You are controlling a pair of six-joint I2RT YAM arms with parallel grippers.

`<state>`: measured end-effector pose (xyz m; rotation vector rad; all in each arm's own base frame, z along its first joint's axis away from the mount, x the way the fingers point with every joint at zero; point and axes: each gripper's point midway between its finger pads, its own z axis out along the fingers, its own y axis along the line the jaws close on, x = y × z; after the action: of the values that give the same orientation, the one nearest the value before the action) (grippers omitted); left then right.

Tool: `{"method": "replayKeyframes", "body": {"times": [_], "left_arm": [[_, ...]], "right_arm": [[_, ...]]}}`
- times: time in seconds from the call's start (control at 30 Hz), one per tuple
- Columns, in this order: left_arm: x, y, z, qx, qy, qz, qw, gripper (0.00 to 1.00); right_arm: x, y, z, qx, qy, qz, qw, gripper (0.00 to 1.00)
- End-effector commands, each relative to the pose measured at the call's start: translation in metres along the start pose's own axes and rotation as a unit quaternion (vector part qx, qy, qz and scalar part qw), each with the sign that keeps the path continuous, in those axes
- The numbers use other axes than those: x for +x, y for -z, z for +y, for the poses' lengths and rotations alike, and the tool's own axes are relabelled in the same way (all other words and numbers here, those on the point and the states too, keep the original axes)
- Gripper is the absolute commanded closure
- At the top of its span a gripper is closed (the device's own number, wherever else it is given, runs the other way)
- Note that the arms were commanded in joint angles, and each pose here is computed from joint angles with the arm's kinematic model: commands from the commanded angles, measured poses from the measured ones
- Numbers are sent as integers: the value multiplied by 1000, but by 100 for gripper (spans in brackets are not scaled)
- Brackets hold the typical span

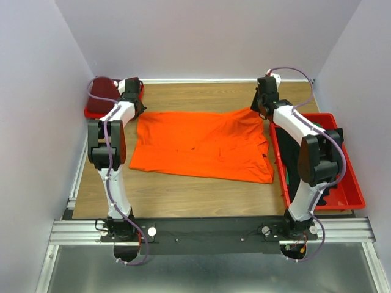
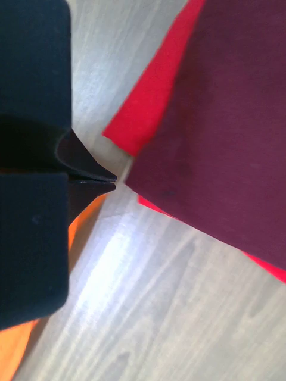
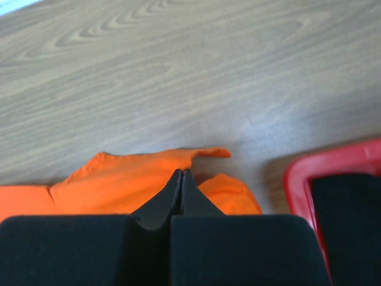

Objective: Fold and stack the t-shirts
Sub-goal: Fold the tshirt

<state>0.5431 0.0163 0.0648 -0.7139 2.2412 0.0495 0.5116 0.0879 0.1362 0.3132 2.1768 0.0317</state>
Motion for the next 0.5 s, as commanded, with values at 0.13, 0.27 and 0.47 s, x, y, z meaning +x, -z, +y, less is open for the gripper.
{"method": "replayKeyframes", "body": {"times": [0.13, 0.27, 0.47], "left_arm": [[5, 29, 2, 28, 26, -5, 999, 100], [14, 47, 16, 21, 46, -12, 999, 100], [32, 60, 30, 21, 70, -15, 997, 100]], "right_arm": [[26, 34, -16, -6, -39, 20, 999, 100], [46, 51, -24, -12, -48, 36, 998, 99], [68, 71, -32, -16, -61, 49, 997, 100]]}}
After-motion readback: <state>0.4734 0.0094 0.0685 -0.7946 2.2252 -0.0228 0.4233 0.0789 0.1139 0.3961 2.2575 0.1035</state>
